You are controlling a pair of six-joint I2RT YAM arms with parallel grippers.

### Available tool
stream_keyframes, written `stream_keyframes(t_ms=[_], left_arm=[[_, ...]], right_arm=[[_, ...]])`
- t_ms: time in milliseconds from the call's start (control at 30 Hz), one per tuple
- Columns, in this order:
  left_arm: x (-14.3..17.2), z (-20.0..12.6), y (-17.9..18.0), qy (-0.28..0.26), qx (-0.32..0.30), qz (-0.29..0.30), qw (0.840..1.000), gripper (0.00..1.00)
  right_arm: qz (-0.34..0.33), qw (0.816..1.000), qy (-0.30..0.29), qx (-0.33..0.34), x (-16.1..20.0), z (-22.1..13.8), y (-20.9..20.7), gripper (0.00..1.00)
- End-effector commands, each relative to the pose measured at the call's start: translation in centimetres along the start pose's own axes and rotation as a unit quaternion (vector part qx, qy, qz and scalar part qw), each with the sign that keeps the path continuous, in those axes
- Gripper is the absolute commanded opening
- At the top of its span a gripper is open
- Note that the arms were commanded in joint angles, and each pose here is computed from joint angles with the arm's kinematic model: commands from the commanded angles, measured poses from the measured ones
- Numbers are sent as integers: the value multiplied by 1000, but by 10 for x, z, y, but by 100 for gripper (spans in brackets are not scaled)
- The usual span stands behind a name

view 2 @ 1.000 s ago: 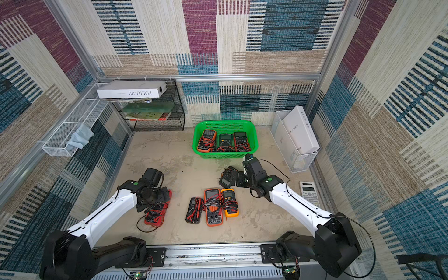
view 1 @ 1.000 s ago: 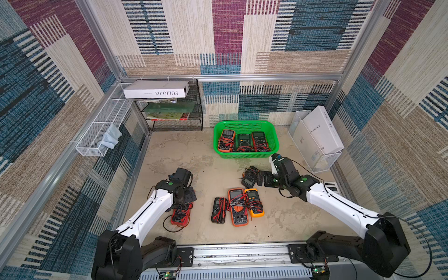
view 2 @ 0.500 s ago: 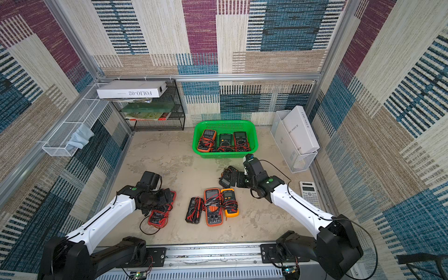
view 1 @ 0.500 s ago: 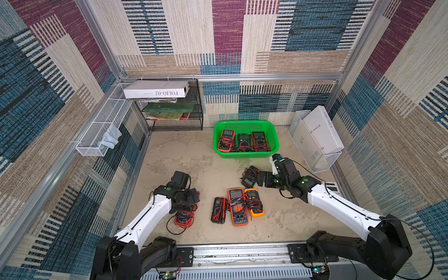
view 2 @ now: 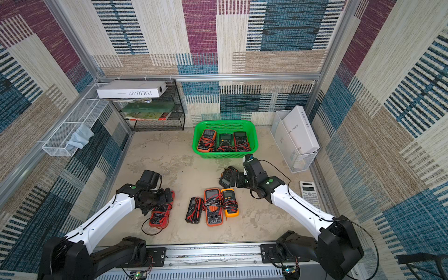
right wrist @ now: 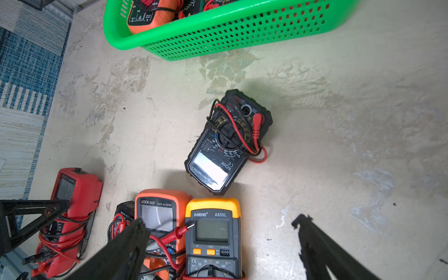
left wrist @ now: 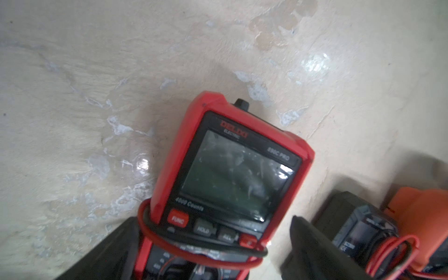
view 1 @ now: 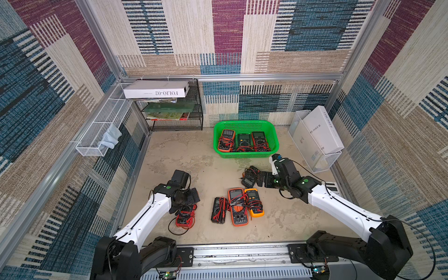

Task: Put the multimeter into the basket
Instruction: Pick up the multimeter from the center of the board.

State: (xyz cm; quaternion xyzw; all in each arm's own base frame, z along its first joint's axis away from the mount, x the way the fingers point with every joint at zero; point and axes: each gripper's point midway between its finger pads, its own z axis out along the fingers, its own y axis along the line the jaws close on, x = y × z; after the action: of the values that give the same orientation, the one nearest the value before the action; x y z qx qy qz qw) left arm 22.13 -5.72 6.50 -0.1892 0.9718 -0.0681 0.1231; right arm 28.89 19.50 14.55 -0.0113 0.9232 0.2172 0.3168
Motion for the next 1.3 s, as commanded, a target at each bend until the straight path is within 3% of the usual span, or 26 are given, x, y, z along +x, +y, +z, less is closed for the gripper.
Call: stream_keyframes(t_ms=[0, 600, 767, 833, 933, 1267], left_arm=[[4, 5, 2, 21, -11, 9, 1000, 100], [16, 36, 18, 58, -69, -2, 996, 100], [18, 44, 13, 70, -62, -4, 996, 94], [18, 47, 11, 75, -61, -5, 995, 88], [19, 49, 8, 79, -53, -4, 995, 73], [13, 38, -15, 73, -2, 4, 997, 9]], right_arm=[[2, 1000, -13, -4, -7, -2, 4, 99], [-3, 1000, -14, -6, -9, 0, 4, 100], [-4, 1000, -15, -6, -9, -2, 4, 100], [-4, 1000, -15, -7, -9, -2, 4, 99], [-4, 1000, -16, -9, -10, -3, 5, 100], [-6, 1000, -12, -13, -14, 4, 10, 99]])
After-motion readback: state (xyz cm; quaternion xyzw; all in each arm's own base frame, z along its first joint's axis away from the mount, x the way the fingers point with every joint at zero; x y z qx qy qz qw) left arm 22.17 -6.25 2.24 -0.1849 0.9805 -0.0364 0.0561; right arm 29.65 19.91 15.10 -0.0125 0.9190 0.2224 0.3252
